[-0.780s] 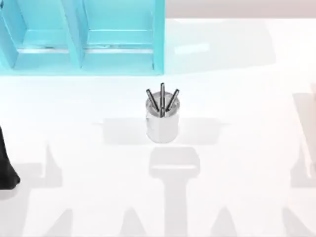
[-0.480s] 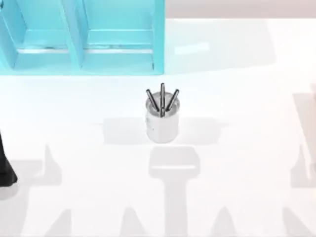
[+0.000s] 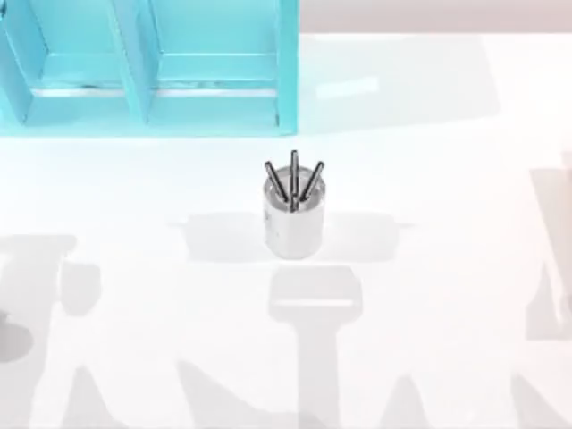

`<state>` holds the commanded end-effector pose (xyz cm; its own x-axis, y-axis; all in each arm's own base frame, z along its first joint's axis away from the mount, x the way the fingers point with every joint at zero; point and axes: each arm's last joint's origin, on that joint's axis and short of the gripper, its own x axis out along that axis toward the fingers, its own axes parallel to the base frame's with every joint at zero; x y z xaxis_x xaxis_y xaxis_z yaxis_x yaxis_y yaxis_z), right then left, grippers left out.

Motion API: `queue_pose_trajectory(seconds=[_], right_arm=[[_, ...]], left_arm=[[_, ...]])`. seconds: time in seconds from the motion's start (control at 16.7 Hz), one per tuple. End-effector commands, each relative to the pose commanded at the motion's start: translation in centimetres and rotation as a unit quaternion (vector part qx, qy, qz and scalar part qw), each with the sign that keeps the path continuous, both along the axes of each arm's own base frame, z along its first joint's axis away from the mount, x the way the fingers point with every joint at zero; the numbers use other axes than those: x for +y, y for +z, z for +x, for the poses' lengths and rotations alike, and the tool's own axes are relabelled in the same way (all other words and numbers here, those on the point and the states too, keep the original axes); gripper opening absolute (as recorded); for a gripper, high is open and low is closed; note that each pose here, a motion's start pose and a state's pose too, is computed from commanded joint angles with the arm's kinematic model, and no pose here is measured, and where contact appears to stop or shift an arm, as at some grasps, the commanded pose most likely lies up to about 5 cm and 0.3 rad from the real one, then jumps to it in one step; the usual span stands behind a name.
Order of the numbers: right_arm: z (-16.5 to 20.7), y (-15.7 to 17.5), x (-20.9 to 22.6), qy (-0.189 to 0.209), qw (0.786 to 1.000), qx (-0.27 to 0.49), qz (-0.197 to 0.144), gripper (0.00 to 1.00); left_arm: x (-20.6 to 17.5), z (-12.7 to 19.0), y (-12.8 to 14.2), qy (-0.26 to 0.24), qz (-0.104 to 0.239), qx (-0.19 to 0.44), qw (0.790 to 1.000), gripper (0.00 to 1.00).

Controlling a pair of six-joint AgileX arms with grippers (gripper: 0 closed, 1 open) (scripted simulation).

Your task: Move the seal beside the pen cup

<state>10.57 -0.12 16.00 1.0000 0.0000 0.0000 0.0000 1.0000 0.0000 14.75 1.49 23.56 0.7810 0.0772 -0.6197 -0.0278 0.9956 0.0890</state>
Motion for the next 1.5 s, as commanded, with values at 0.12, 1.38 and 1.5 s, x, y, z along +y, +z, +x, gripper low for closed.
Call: queue_pose_trajectory(seconds=[0.12, 1.38, 1.5], right_arm=[[0.0, 0.0, 0.0, 0.000, 1.000, 0.000, 0.000, 1.00], [0.0, 0.0, 0.0, 0.000, 1.000, 0.000, 0.000, 1.00], [0.0, 0.0, 0.0, 0.000, 1.000, 0.000, 0.000, 1.00]], left_arm=[[0.8, 2.4, 0.8, 0.003, -0.002, 0.105, 0.994, 1.00], [5.5, 13.0, -0.7, -0.003, -0.042, 0.436, 0.899, 1.00], [5.6, 13.2, -2.9, -0.002, -0.042, 0.433, 0.900, 1.00]])
